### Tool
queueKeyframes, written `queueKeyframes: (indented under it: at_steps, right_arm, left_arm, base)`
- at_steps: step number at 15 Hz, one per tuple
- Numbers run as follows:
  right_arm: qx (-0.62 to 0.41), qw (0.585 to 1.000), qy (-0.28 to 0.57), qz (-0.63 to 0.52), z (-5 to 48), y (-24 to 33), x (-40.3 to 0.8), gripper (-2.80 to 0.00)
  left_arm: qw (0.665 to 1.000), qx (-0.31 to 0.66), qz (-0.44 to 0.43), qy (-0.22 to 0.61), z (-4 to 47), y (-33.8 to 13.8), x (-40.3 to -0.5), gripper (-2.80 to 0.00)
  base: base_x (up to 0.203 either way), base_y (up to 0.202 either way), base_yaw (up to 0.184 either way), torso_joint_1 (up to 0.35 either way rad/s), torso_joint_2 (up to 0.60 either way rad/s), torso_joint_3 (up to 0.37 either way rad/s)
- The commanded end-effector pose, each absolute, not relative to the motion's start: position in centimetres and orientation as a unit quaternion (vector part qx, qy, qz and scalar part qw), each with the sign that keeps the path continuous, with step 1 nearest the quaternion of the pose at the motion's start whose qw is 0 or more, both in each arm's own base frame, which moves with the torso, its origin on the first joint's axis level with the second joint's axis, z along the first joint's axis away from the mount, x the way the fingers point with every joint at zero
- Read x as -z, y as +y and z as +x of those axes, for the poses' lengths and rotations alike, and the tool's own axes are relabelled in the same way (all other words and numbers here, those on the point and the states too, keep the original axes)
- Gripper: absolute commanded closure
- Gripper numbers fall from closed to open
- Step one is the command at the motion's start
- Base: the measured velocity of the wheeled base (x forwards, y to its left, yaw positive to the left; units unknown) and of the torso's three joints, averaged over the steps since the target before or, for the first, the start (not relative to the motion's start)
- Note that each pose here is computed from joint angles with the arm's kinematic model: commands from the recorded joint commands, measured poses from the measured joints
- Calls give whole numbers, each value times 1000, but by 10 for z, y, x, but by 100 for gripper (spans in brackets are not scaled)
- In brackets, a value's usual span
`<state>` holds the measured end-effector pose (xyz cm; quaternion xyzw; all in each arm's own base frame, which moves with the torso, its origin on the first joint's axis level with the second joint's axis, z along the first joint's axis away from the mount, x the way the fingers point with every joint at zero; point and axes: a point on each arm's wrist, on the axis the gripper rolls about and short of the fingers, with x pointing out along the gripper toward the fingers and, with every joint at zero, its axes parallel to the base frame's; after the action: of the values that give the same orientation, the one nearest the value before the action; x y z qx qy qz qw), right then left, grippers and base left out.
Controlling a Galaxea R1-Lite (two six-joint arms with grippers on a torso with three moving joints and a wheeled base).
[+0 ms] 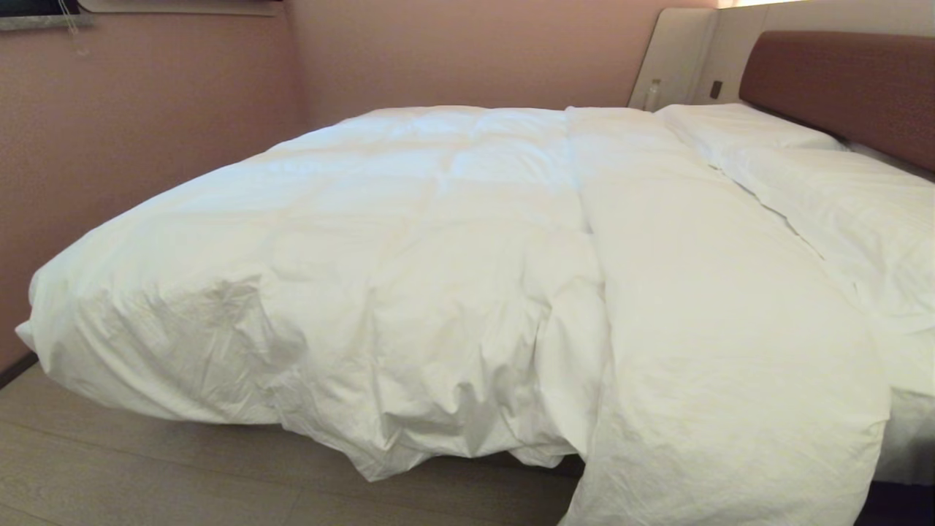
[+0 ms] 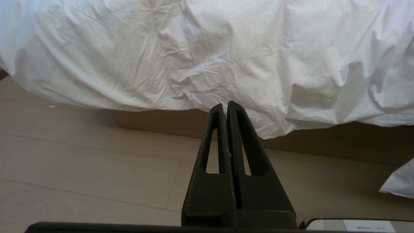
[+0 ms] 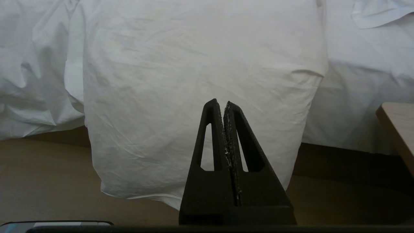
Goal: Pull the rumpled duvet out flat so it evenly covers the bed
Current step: Flatten the corners of the folded blanket
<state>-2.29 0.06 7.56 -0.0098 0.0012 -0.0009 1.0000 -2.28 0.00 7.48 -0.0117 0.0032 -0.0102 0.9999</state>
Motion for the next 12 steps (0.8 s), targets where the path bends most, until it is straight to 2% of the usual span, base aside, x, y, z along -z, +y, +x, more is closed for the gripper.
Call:
queueKeyframes:
  at_steps: [1,4,12]
  right_arm:
    - [1,1000,1,-10,-23,1,-76,0]
    - [1,1000,1,-10,-23,1,-76,0]
    - [1,1000,1,-10,-23,1,-76,0]
  left_arm:
    - [1000,11,-13,2,-23,0,-75,0]
    - [1000,11,-15,2,-23,0,-75,0]
    - [1000,11,-15,2,-23,0,-75,0]
  base:
    - [0,0,0,0,0,0]
    - [5,97,-11,3,1,0]
    - [0,196,0,2,2,4]
